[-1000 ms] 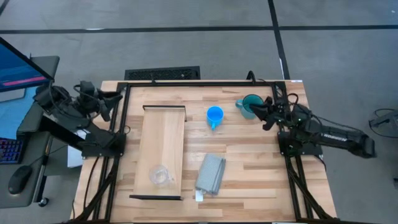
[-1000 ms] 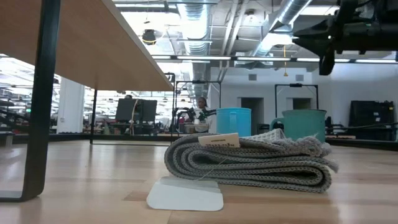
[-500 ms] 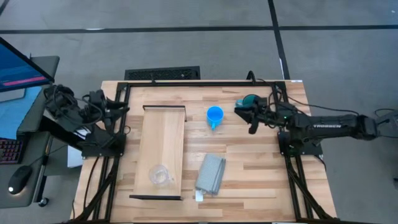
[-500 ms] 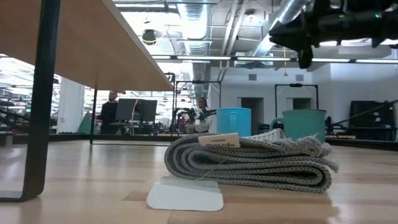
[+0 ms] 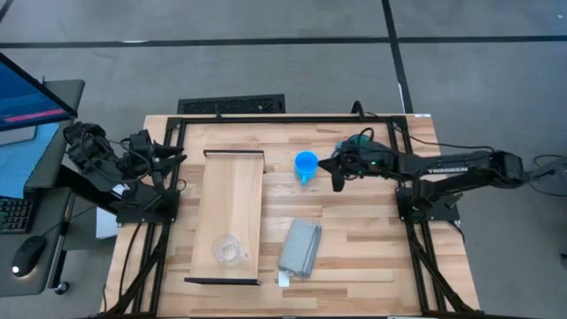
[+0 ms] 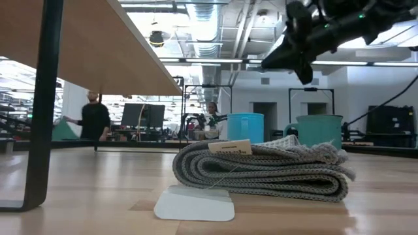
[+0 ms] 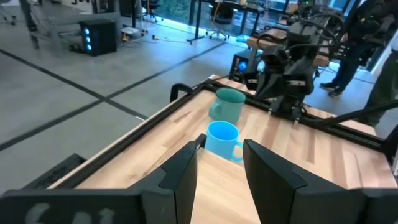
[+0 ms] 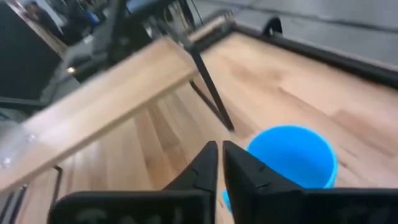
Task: Stack small to large cups/mugs on shelf
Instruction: Put the light blue mug on the shelf
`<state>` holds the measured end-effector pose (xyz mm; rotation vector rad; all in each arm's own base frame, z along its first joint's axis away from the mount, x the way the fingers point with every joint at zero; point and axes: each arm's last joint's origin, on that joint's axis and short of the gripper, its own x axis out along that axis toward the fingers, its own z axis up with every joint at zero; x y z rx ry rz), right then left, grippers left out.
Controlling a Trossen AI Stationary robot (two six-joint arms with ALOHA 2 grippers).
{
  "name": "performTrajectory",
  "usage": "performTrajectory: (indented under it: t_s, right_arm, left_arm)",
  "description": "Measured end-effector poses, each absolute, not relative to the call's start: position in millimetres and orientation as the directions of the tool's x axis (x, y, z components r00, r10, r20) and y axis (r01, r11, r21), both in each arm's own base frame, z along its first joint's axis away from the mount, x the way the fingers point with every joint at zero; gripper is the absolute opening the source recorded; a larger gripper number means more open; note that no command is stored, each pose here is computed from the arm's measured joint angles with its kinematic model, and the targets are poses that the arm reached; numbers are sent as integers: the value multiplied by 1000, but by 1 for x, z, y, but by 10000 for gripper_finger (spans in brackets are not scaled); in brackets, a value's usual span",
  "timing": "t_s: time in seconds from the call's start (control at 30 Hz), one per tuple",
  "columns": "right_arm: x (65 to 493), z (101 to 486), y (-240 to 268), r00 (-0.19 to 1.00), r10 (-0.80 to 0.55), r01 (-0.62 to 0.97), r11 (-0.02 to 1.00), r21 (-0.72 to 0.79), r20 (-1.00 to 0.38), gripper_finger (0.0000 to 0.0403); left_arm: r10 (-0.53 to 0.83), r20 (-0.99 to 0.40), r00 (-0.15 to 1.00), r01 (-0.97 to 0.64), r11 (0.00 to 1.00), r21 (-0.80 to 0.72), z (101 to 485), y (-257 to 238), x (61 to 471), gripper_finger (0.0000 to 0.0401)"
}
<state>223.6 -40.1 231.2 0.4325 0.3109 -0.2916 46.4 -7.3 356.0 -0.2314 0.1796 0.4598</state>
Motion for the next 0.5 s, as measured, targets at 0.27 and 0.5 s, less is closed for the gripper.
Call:
performTrajectory:
  t_s: [0.27, 0.5]
  right_arm:
    - [236, 220, -42, 806, -193, 445, 820, 359, -559, 14]
    - [243, 218, -45, 735, -185, 505, 791, 344, -652, 7]
  left_arm:
    - [422, -235, 875, -465, 869, -171, 354, -6, 45, 121]
    - [437, -255, 863, -477, 870, -125, 350, -4, 43, 121]
